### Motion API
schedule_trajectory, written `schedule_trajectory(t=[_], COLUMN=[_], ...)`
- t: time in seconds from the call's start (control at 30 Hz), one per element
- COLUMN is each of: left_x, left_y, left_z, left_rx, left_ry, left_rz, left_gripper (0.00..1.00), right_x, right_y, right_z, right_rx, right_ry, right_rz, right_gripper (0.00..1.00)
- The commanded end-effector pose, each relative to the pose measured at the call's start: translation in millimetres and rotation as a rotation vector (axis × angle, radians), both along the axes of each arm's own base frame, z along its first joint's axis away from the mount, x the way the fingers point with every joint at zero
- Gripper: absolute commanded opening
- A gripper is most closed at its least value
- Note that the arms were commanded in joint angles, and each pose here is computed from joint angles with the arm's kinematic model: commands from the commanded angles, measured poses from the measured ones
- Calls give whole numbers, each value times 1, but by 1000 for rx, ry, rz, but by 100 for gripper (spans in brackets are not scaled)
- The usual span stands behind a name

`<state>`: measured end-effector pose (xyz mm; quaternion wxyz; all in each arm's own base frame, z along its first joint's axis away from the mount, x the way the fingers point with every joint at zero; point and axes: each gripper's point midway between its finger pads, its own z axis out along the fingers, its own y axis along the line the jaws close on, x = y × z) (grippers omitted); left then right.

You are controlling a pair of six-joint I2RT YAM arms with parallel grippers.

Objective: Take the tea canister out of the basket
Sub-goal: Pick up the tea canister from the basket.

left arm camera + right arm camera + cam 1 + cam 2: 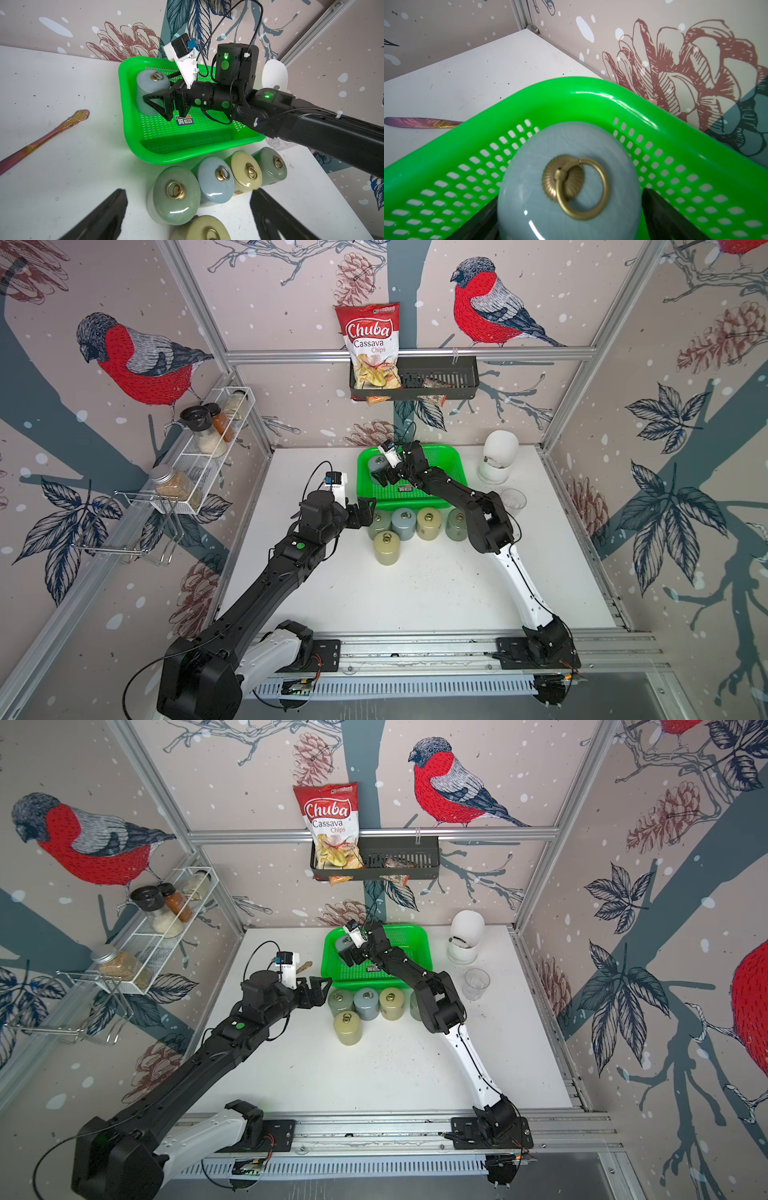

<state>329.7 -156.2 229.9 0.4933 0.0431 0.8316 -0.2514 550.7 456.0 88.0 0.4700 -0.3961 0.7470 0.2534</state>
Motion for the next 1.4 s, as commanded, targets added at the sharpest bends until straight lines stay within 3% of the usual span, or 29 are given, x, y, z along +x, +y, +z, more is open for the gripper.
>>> schedule_trajectory(t=[0.0, 0.63, 1.13, 1.3, 1.33, 1.37], left_x=[4, 2, -2, -3, -3, -4], left_y=[-1, -2, 0, -2, -4, -4], left_z=[9, 10, 12, 15, 17, 18], left_rx=[3, 9, 2, -11, -16, -20], left_ry=[-39, -34, -37, -36, -39, -39], left_rz=[-7, -19, -17, -27, -32, -37], left_gripper=[97, 97, 97, 97, 97, 97], right_x=[3, 0, 1, -8, -9, -11], right_y=[5, 25, 23, 19, 17, 15], right_z=[6, 9, 10, 37, 44, 54], right_rx=[20, 74, 64, 90, 96, 105], right_ry=[-38, -91, -109, -156, -165, -176], right_rz=[7, 74, 55, 46, 41, 35], right_gripper=[100, 98, 57, 35, 29, 15])
